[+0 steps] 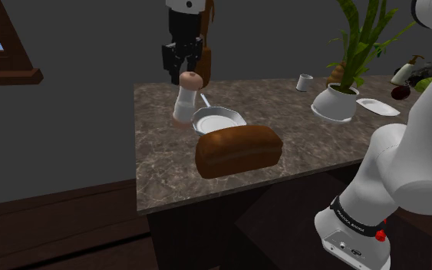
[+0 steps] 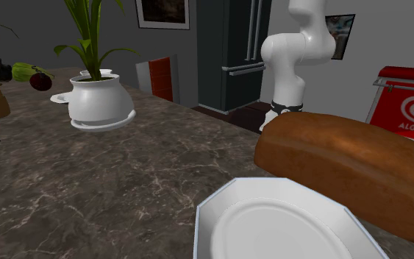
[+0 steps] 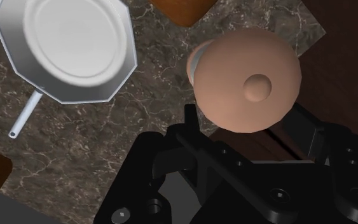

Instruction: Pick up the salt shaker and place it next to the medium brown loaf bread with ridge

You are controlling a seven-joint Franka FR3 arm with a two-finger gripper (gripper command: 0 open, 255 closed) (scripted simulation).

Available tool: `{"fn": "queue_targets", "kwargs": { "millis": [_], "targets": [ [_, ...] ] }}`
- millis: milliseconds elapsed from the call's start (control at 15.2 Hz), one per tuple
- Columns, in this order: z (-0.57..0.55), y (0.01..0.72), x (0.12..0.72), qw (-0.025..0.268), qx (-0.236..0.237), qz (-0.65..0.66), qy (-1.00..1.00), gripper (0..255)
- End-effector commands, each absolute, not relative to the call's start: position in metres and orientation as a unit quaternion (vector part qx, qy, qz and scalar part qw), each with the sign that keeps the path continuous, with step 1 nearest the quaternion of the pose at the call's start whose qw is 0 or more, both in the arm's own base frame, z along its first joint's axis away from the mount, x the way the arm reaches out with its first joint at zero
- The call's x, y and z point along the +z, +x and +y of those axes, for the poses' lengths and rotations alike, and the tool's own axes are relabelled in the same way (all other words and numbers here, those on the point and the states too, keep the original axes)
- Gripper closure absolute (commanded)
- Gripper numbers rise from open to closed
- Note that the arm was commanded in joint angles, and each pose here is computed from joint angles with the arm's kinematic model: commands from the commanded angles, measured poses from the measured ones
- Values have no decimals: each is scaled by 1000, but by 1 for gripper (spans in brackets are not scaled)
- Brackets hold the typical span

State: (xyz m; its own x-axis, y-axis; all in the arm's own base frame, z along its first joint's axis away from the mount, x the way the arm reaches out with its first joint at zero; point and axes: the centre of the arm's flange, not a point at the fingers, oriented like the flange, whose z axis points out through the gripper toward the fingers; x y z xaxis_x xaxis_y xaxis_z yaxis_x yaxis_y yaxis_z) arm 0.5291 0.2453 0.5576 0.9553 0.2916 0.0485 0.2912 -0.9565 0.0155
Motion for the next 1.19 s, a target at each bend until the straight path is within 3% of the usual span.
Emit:
{"fn": "queue_targets", "kwargs": {
  "millis": [0,1122],
  "targets": [
    [246,528,547,4,26,147,989,255],
    [246,528,457,4,26,147,989,255]
  ]
}}
